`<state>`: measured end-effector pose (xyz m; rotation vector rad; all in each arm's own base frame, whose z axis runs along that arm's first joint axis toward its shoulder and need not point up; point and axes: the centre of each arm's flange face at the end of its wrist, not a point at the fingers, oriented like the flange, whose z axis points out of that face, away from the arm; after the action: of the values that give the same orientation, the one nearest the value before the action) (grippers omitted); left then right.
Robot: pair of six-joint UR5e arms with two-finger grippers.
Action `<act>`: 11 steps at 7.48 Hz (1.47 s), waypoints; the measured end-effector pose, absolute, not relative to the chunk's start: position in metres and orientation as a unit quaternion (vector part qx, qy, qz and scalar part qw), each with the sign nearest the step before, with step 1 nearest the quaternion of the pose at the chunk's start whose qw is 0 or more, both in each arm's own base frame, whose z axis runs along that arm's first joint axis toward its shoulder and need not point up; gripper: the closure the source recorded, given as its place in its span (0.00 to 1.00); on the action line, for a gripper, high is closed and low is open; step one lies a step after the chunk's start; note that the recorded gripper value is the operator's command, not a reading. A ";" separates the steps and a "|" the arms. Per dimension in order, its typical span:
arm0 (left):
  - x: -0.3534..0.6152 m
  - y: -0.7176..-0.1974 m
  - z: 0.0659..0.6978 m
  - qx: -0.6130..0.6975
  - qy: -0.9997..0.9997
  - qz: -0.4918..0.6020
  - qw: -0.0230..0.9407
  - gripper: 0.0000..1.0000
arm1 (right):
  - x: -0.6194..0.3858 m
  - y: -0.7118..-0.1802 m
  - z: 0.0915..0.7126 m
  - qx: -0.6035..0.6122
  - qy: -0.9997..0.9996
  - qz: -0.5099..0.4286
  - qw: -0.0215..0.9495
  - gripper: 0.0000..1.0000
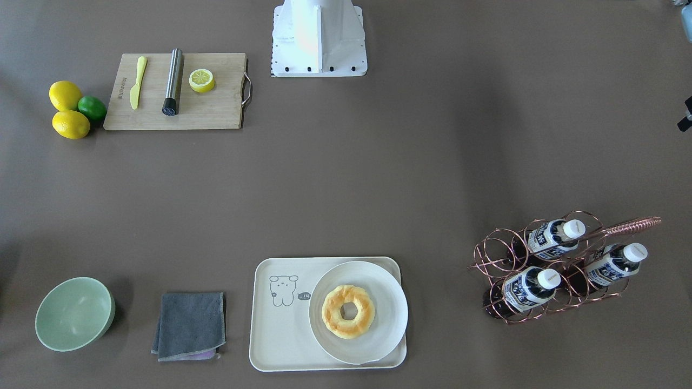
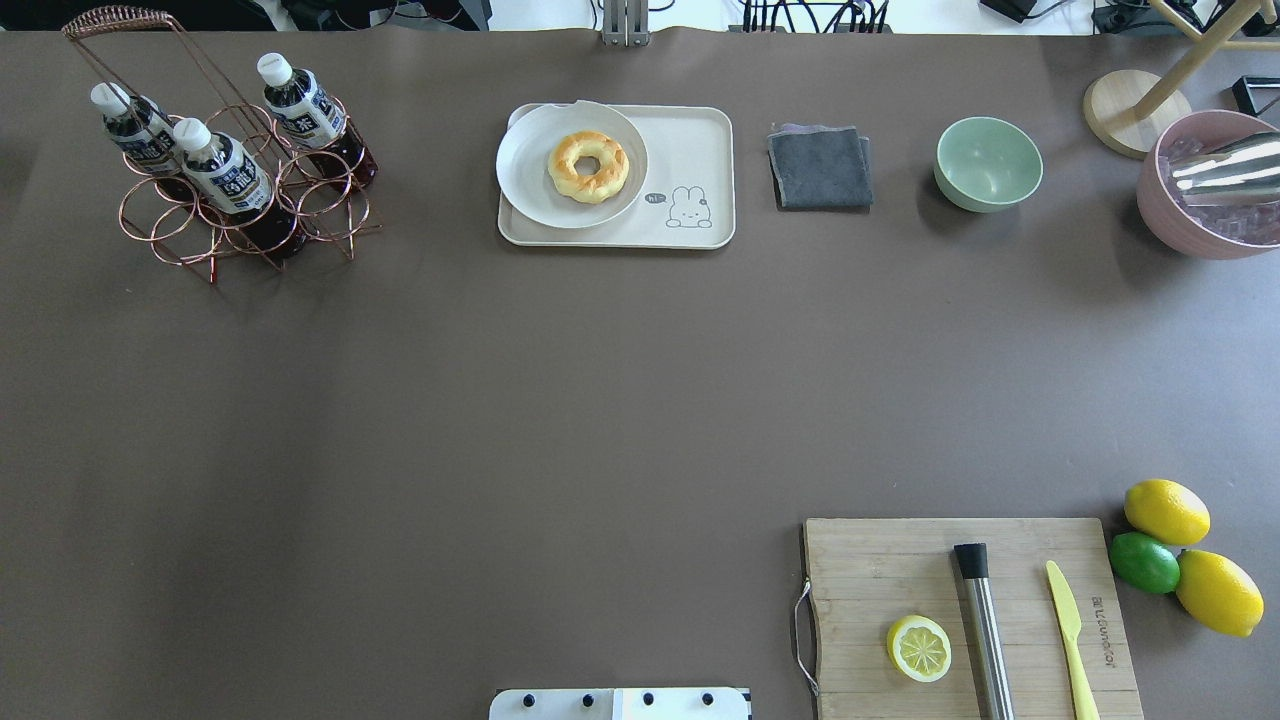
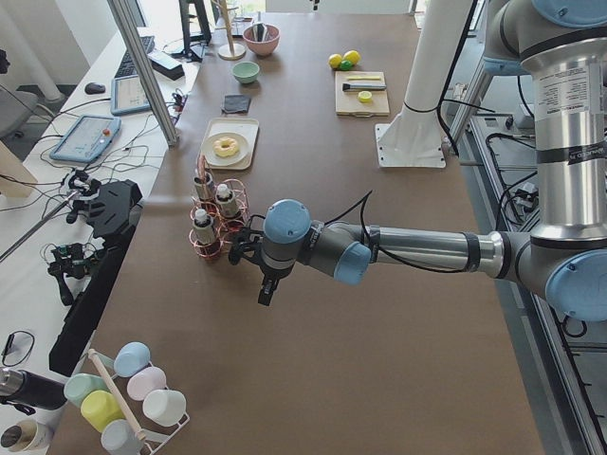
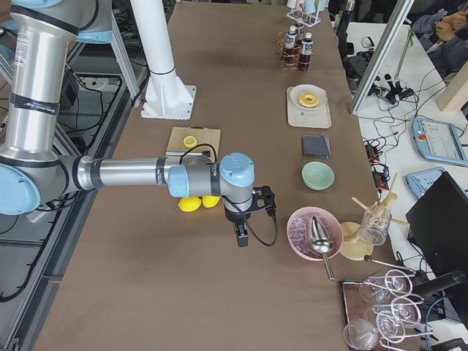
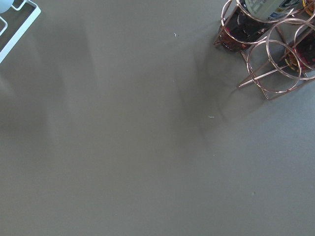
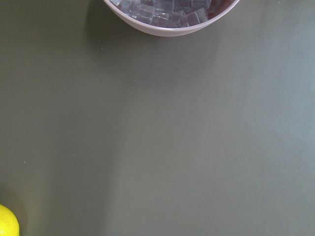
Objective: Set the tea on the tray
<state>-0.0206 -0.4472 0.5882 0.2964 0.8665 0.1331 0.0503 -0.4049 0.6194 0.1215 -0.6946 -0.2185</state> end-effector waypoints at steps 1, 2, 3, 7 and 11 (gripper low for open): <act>-0.021 -0.446 0.590 0.144 0.416 0.066 0.896 0.03 | 0.050 -0.405 0.619 0.060 -0.340 -0.107 0.933 0.00; -0.023 -0.444 0.592 0.145 0.415 0.069 0.896 0.03 | 0.050 -0.406 0.618 0.061 -0.340 -0.107 0.932 0.00; -0.024 -0.440 0.596 0.144 0.414 0.070 0.896 0.03 | 0.050 -0.407 0.616 0.063 -0.340 -0.107 0.932 0.00; -0.038 -0.429 0.601 0.147 0.411 0.055 0.898 0.02 | 0.043 -0.407 0.608 0.065 -0.388 -0.108 0.913 0.00; -0.039 -0.431 0.572 0.155 0.418 0.022 0.895 0.03 | 0.041 -0.409 0.603 0.069 -0.398 -0.109 0.908 0.00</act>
<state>-0.0393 -0.4314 0.5717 0.3207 0.8669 0.0462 0.0410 -0.4088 0.6029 0.1421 -0.8206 -0.2249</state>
